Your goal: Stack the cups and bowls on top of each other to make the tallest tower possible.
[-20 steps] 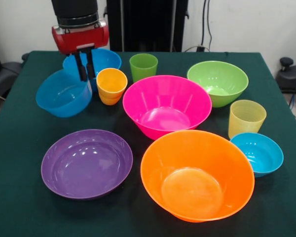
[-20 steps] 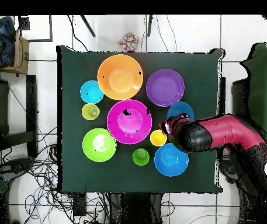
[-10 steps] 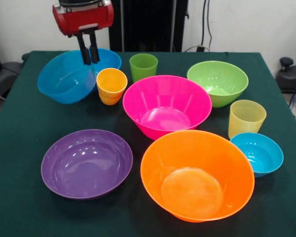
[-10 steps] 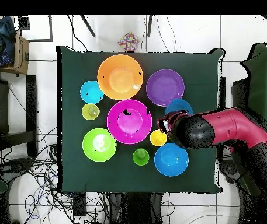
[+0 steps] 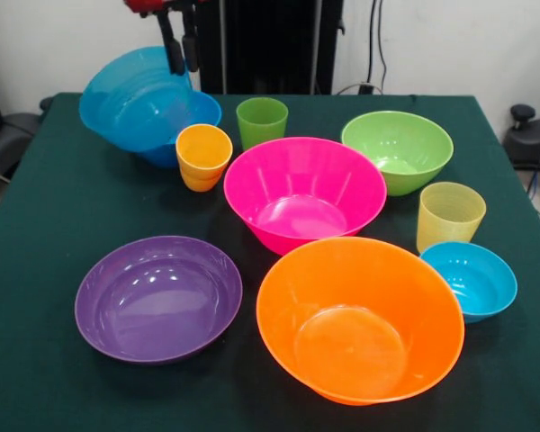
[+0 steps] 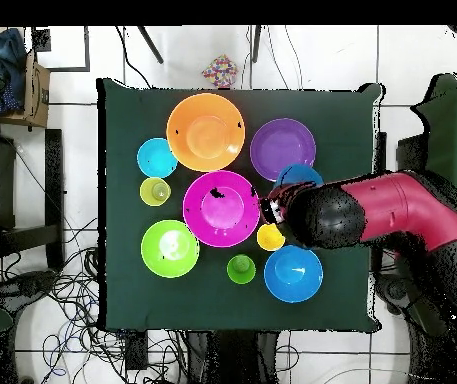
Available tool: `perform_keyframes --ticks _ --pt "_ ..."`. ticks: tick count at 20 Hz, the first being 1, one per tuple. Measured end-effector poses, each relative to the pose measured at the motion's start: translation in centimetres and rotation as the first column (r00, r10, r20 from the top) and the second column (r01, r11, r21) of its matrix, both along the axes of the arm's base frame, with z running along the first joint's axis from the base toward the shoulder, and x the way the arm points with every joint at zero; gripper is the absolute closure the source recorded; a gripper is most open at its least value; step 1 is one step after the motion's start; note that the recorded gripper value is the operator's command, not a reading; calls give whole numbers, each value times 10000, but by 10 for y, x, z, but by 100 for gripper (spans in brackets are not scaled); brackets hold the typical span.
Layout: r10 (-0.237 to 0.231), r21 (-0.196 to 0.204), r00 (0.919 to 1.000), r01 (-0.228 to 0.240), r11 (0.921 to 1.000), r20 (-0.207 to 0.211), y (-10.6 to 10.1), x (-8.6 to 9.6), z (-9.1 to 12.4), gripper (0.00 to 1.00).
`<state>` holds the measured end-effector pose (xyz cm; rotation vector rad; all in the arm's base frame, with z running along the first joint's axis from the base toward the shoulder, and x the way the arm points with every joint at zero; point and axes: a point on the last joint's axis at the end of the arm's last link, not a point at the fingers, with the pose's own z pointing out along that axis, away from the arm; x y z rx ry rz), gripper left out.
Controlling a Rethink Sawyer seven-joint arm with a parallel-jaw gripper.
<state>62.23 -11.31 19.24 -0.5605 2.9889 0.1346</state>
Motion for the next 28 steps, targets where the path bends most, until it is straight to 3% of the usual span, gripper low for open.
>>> perform_keyframes --ticks 8,16,20,28 --pt "207 117 9995 -210 9997 241 29 12 28 100" --pt "50 1133 9998 -69 9935 166 58 20 51 100" --pt "113 1403 9999 -122 9900 71 69 18 55 100" --pt "419 1542 9991 -402 9872 -77 87 8 47 100"
